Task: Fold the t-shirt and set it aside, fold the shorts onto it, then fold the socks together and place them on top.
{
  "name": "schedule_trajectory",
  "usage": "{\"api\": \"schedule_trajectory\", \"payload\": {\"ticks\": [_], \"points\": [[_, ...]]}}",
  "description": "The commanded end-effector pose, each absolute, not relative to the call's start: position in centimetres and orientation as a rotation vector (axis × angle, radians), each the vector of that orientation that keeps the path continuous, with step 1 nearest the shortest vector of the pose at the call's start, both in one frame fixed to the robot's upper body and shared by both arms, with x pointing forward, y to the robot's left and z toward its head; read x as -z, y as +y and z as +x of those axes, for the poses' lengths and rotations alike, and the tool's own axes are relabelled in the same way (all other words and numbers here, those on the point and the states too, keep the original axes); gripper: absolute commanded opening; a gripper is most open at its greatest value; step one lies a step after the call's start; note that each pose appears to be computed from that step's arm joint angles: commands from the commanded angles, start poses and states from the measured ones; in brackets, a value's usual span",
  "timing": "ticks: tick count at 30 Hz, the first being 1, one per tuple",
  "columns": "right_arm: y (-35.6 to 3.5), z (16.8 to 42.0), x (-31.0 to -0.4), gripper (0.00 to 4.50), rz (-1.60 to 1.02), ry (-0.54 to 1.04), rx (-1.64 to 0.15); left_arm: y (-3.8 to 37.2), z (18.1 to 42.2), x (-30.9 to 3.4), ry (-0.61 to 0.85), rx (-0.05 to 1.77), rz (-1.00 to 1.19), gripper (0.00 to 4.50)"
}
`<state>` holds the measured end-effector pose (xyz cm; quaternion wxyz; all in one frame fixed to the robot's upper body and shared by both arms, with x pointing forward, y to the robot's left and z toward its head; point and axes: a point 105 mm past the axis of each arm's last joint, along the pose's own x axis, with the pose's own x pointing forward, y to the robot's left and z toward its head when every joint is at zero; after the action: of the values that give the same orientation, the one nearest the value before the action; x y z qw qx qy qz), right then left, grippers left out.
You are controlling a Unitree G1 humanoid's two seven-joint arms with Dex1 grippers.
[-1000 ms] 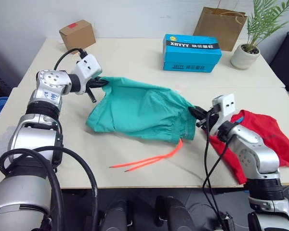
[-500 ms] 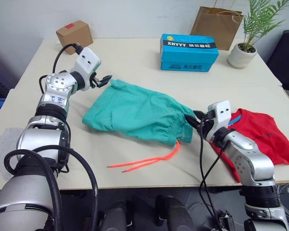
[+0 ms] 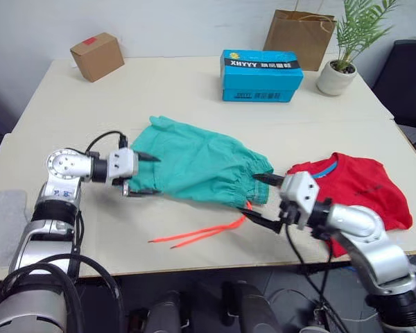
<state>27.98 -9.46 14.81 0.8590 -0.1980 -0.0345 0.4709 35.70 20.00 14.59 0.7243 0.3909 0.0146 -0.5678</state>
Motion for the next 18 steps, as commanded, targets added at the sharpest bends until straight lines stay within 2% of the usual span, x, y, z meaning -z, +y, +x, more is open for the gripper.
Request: {"api": "schedule_trajectory", "payload": {"ticks": [1,7,10,14,18], "points": [[-8.2,28.8,-13.3,4.45,-0.523,-0.054,-0.897,20.9,35.4,-14.8,0.035,1.196,0.92,4.5],[-8.4,30.7,-12.1,4.45,-0.646,-0.027,-0.805,20.9,36.8,-12.9,0.096,1.094,0.943,4.5],[-8.8,31.5,-12.0,3.91,-0.676,-0.012,-0.771,21.6,38.8,-12.8,0.128,0.955,0.968,4.5],[-9.4,32.0,-11.4,2.59,-0.719,0.029,-0.772,21.7,40.1,-12.3,0.167,0.881,0.995,3.65],[-9.4,32.2,-11.8,1.11,-0.719,0.006,-0.809,22.1,39.1,-9.8,0.328,0.979,0.924,2.37]]}}
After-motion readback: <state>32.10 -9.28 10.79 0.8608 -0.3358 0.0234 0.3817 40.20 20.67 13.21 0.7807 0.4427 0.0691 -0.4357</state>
